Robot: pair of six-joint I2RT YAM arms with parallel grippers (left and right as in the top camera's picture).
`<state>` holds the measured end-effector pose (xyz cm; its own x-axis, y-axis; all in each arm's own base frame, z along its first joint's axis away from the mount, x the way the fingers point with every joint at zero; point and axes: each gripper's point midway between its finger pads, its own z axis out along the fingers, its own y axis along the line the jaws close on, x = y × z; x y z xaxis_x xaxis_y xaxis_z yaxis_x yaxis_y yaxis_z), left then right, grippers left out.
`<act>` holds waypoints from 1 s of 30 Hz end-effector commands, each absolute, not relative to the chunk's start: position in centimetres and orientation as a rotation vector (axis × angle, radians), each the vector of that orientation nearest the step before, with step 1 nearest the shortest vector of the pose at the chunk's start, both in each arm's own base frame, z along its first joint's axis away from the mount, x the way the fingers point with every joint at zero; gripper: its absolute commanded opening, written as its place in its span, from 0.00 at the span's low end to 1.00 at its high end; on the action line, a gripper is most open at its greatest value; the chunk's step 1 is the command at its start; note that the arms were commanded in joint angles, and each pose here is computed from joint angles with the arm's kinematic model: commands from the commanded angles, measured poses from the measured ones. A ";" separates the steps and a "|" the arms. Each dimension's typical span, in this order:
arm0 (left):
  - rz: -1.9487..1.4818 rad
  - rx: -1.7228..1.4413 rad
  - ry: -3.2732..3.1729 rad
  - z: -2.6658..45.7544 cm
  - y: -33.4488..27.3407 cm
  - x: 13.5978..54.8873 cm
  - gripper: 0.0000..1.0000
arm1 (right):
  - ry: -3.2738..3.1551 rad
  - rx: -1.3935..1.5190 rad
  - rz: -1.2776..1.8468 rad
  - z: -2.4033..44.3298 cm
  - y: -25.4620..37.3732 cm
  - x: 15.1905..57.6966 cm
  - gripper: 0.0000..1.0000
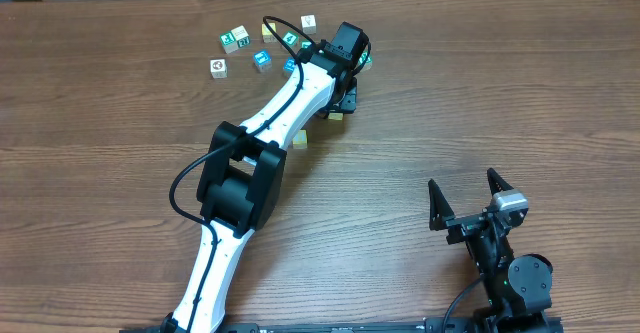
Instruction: Form a horizontal line
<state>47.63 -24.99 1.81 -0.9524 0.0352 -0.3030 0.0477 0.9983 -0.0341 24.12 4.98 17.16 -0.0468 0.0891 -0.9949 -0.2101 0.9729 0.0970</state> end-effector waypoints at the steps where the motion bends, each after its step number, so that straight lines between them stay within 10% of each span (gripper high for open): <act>1: -0.063 0.102 2.838 1.4 -25.6 47.4 0.53 | 1.597 -0.092 0.233 17.0 4.8 24.2 1.00; 18: -0.103 0.122 2.879 1.4 -26.2 46.3 0.19 | 1.597 -0.092 0.233 17.0 4.8 24.2 1.00; 30: -0.115 0.026 2.875 7.9 -25.8 45.9 0.17 | 1.597 -0.092 0.233 17.0 4.8 24.2 1.00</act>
